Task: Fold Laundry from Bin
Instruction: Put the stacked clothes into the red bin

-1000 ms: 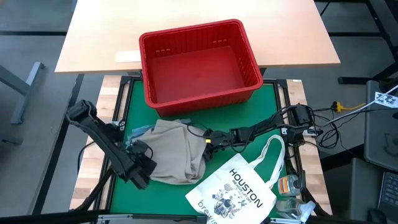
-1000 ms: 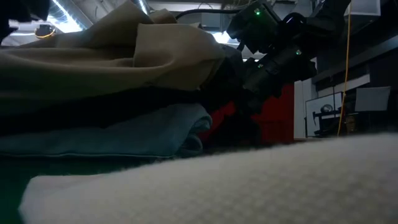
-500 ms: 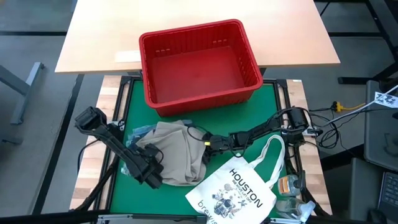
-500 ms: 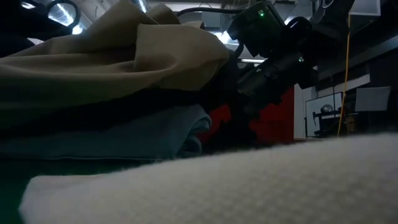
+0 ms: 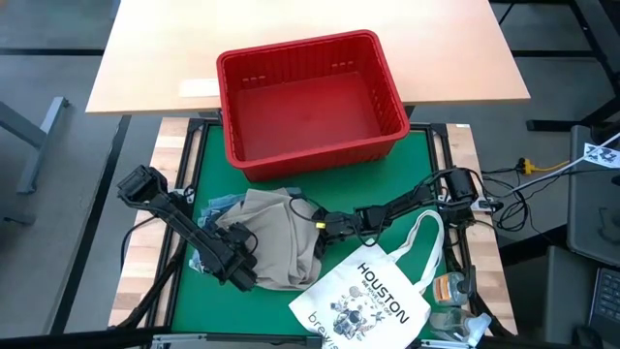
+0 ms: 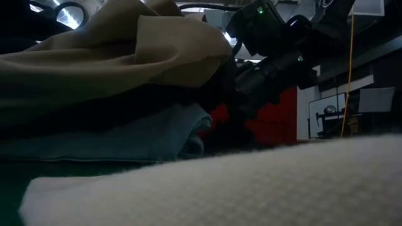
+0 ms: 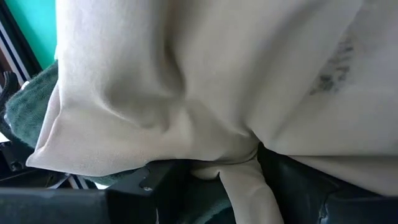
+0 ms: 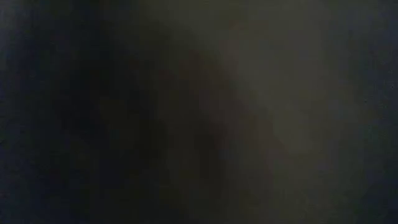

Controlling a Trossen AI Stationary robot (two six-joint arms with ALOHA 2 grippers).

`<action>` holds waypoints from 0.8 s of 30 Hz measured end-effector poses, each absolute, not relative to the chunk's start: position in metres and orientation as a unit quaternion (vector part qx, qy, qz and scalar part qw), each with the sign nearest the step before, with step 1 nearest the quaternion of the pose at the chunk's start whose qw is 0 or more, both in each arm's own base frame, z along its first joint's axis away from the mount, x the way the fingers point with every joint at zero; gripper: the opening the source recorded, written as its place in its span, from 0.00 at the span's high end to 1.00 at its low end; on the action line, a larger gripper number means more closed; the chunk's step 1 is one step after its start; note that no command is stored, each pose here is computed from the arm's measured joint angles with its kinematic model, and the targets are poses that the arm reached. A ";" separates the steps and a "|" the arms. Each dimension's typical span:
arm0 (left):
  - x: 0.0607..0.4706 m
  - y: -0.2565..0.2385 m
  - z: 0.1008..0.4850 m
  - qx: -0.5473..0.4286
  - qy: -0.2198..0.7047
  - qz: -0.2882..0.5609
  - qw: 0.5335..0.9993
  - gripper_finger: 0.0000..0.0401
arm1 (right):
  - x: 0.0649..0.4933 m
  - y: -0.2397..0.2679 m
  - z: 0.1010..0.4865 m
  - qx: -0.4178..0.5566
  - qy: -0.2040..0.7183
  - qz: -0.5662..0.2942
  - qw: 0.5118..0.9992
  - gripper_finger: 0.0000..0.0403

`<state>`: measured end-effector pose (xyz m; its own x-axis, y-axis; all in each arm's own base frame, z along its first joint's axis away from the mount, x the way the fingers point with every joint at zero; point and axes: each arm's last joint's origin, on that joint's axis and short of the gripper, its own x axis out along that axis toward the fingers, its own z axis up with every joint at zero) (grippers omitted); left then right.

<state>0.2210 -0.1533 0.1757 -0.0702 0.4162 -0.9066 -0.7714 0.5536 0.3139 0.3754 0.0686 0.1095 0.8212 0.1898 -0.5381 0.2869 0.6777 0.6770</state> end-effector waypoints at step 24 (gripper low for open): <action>0.208 -0.150 0.243 -0.251 0.545 0.416 0.683 0.50 | 0.366 0.066 0.111 0.358 0.373 -0.018 0.856 0.95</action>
